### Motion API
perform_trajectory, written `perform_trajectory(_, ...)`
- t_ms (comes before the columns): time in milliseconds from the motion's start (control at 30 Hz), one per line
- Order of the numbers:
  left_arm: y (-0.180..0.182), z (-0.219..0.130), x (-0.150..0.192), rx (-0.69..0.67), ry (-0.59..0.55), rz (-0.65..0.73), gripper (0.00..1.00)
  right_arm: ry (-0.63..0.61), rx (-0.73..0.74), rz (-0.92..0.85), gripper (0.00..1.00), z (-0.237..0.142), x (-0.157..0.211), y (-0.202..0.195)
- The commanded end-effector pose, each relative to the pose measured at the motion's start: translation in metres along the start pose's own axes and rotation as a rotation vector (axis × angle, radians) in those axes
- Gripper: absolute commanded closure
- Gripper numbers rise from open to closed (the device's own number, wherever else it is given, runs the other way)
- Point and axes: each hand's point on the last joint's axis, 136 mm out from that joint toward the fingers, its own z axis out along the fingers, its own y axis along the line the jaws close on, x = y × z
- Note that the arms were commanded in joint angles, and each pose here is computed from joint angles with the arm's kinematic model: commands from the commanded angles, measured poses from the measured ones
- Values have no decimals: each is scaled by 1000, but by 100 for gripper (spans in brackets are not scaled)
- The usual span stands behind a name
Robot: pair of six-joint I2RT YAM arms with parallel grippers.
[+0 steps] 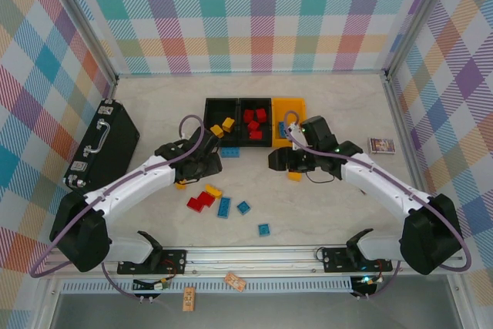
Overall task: Sort the legos into containers by color
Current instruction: Pick up the lego from the center of the table.
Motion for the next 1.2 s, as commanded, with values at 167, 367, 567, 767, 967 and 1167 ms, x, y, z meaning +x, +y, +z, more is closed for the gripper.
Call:
perform_trajectory(167,4,43,-29,-95,-162,-53,24,1,-11,2,44,9,8,1)
perform_trajectory(367,7,69,-38,-175,-194,-36,25,-1,-1,4,44,8,10,-1)
perform_trajectory(567,6,90,-45,-207,-195,-25,26,-2,17,4,45,8,10,-5)
perform_trajectory(767,6,109,-51,-212,-184,-30,27,1,28,10,45,10,9,-7)
perform_trajectory(967,15,123,-50,-233,-162,-36,33,-4,41,8,45,7,5,-5)
perform_trajectory(1167,11,125,-54,-206,-167,-33,58,-5,41,22,45,9,4,-6)
